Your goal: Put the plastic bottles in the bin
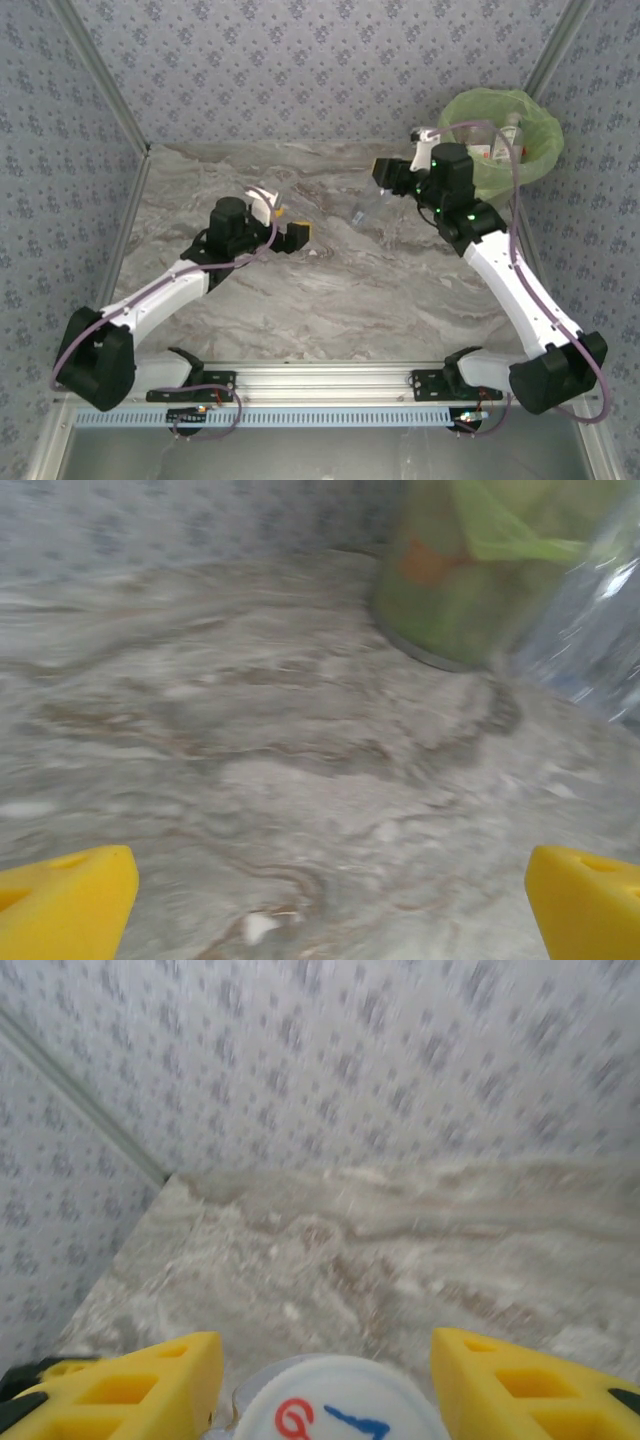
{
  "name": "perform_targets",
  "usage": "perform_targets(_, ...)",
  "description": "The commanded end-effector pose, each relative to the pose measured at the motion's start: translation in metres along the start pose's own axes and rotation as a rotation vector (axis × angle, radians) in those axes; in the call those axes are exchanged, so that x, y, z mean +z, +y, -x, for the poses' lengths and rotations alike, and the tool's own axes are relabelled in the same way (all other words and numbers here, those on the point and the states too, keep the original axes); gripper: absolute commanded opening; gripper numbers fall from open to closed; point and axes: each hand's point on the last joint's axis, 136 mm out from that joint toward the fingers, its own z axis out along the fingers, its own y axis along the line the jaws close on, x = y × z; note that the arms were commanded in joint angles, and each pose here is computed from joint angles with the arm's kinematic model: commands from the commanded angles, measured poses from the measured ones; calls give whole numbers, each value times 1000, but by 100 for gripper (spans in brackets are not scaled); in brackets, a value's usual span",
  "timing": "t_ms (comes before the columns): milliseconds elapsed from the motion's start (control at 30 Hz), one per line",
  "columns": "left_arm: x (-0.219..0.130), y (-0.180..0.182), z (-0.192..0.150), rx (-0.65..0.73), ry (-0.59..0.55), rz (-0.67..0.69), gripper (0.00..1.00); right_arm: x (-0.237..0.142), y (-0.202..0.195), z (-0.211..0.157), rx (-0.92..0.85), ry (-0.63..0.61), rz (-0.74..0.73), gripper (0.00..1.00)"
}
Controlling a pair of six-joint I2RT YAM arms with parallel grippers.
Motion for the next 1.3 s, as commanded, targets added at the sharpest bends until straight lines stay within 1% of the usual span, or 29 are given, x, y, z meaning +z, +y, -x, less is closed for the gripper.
perform_targets(0,-19,36,19,-16,-107,221,99,-26,-13,48,-92,-146,-94,0)
perform_targets(100,-32,53,18,-47,-129,315,99,-39,-22,75,-123,-221,-132,0)
perform_targets(200,-43,65,16,-74,-155,379,99,-57,-39,106,-158,-333,-228,0)
perform_targets(267,-50,73,14,-93,-169,412,99,-72,-64,130,-137,-436,-340,0)
perform_targets(367,-55,83,10,-125,-175,444,99,-89,-101,157,-52,-533,-433,0)
perform_targets(500,-59,93,6,-164,-179,470,99,-101,-137,183,8,-631,-517,0)
perform_targets(567,-59,95,5,-172,-181,473,99,-106,-151,193,8,-676,-558,0)
perform_targets(667,-59,94,5,-169,-180,466,99,-104,-169,199,-19,-702,-618,0)
perform_targets(800,-60,94,4,-164,-176,470,99,-85,-191,194,-40,-644,-660,0)
perform_targets(1033,-63,96,1,-157,-159,487,99,-50,-224,171,-50,-485,-688,0)
perform_targets(1100,-64,97,-1,-155,-156,495,99,-43,-230,164,-43,-437,-680,2)
perform_targets(1267,-66,99,-3,-157,-150,509,99,-22,-240,145,-43,-277,-642,12)
